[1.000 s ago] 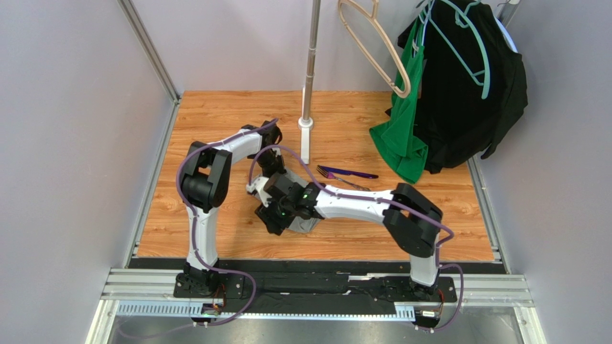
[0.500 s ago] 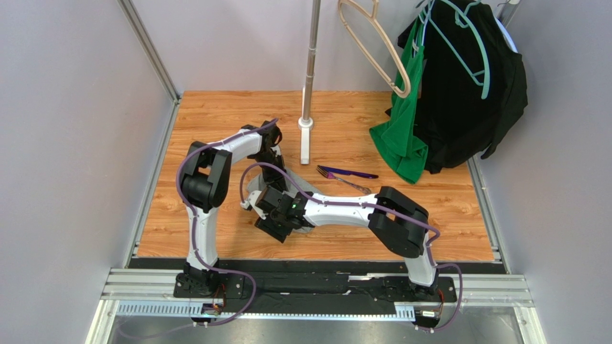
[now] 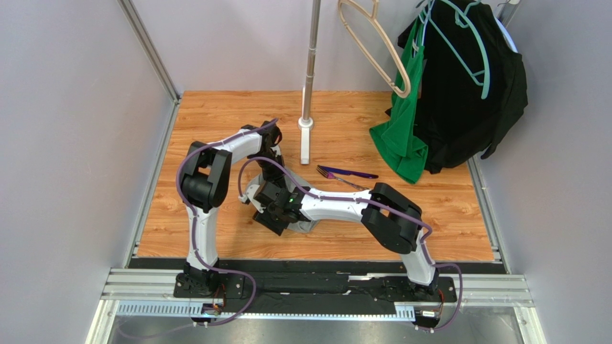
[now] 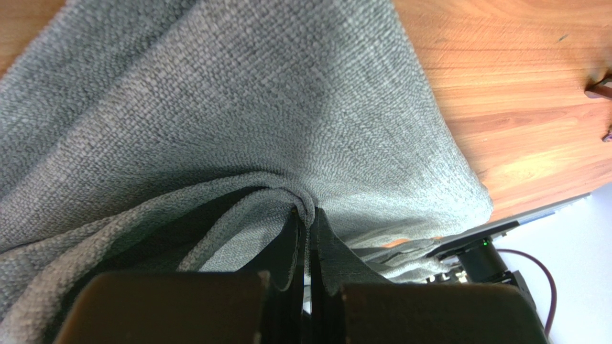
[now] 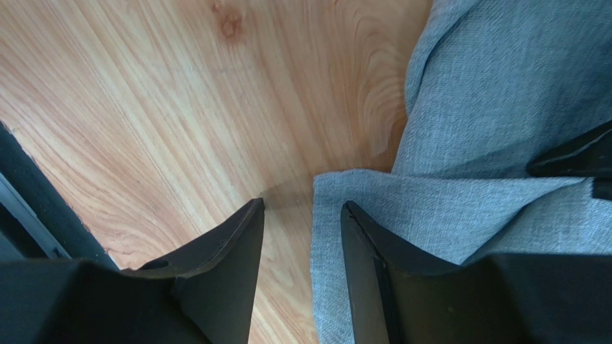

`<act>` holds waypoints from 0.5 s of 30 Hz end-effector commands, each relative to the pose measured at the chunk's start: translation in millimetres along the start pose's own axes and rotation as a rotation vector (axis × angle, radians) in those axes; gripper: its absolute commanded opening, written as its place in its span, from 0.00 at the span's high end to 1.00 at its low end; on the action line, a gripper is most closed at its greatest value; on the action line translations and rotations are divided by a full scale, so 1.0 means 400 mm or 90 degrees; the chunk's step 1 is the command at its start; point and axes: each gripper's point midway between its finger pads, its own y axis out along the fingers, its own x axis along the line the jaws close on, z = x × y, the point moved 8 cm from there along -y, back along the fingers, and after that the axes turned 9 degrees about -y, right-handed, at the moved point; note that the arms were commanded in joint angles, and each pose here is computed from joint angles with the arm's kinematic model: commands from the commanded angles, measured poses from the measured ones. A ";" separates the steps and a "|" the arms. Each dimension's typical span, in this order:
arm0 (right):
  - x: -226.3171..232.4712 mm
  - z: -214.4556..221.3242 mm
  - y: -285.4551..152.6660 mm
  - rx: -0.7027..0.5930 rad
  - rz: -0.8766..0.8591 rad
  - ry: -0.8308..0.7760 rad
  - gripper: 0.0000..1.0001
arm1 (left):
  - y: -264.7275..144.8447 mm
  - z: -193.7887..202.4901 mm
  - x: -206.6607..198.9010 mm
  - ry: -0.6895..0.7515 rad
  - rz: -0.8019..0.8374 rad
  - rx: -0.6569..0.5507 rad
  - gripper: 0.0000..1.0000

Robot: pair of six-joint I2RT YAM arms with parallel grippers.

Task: Fold the napkin into a case and place the utensils inside
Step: Fold the lower triangle-folded napkin at the center of the board.

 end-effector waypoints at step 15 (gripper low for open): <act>-0.025 -0.021 -0.038 -0.090 0.010 0.092 1.00 | 0.025 -0.034 0.017 0.027 -0.021 -0.042 1.00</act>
